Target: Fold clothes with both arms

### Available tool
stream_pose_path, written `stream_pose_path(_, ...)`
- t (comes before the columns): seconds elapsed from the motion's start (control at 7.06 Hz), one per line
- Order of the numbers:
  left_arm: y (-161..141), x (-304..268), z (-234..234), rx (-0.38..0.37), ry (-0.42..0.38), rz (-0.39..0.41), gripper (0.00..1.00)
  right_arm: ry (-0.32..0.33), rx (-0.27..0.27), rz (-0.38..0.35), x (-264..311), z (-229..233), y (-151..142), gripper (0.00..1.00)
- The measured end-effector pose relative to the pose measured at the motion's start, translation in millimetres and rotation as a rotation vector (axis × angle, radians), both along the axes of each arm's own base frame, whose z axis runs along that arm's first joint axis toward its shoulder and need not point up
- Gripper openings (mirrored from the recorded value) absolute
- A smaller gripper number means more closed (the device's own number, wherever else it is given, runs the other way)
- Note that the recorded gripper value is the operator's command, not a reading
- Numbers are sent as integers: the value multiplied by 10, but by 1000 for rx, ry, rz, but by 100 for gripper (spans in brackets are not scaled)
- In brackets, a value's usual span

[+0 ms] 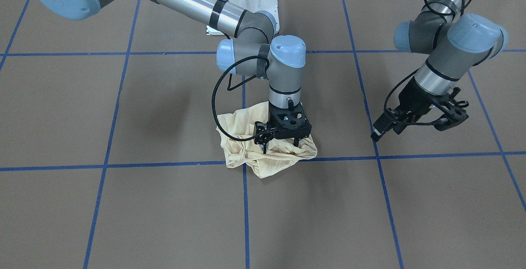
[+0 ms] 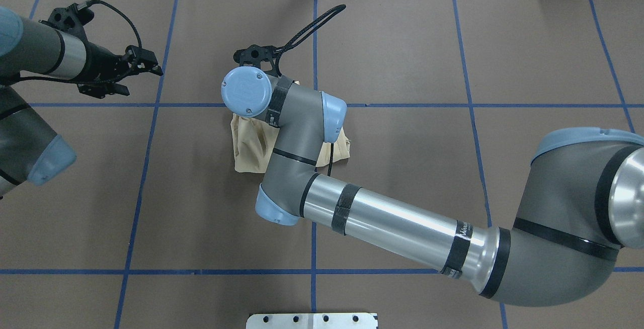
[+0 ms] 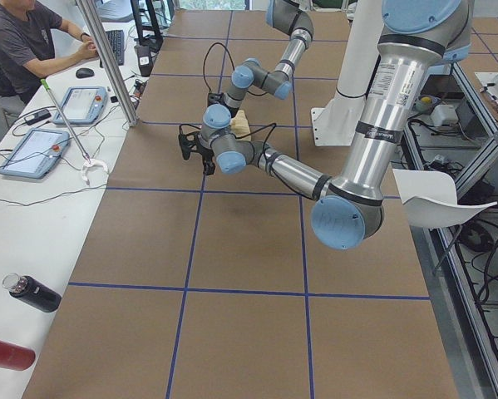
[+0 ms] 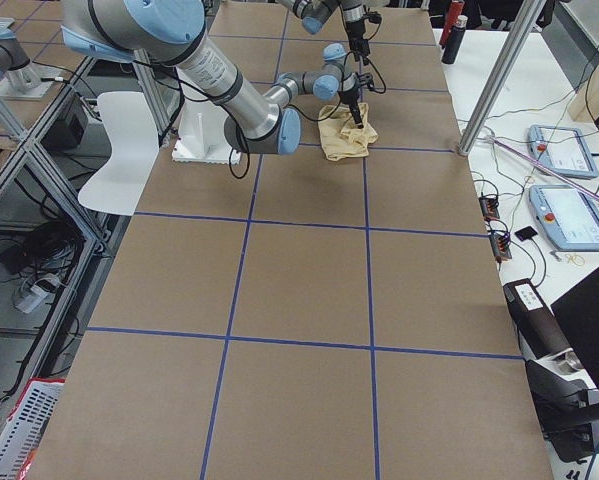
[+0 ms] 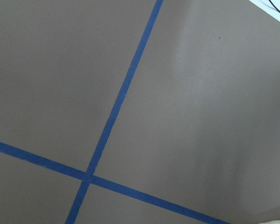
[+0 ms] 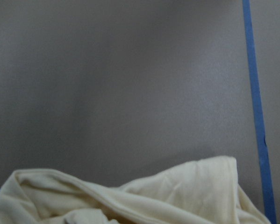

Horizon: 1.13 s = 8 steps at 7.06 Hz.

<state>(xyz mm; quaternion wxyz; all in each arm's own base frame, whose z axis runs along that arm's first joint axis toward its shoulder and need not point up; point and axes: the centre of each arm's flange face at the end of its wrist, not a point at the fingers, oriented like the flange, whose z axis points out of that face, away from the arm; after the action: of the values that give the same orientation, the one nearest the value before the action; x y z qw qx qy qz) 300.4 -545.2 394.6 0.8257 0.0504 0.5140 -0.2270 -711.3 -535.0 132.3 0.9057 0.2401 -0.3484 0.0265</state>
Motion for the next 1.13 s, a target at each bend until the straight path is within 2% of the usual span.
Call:
stream_pose_path(0.28, 5, -16, 23, -2, -2, 0, 100, -32, 59, 42, 114, -126, -320, 99)
stream_pose_path(0.57, -32, -81, 44, 11, -10, -1, 100, -49, 67, 55, 248, -469, -384, 99)
stream_pose_path(0.71, -54, -122, 48, 21, -15, -1, 100, -29, 42, 46, 334, -627, -288, 99)
stream_pose_path(0.85, -69, -154, 50, 24, -16, -1, 100, -27, -14, 28, 436, -753, -159, 99)
stream_pose_path(1.13, -77, -187, 45, 25, -11, 7, 100, -58, -166, 8, 429, -599, 199, 99)
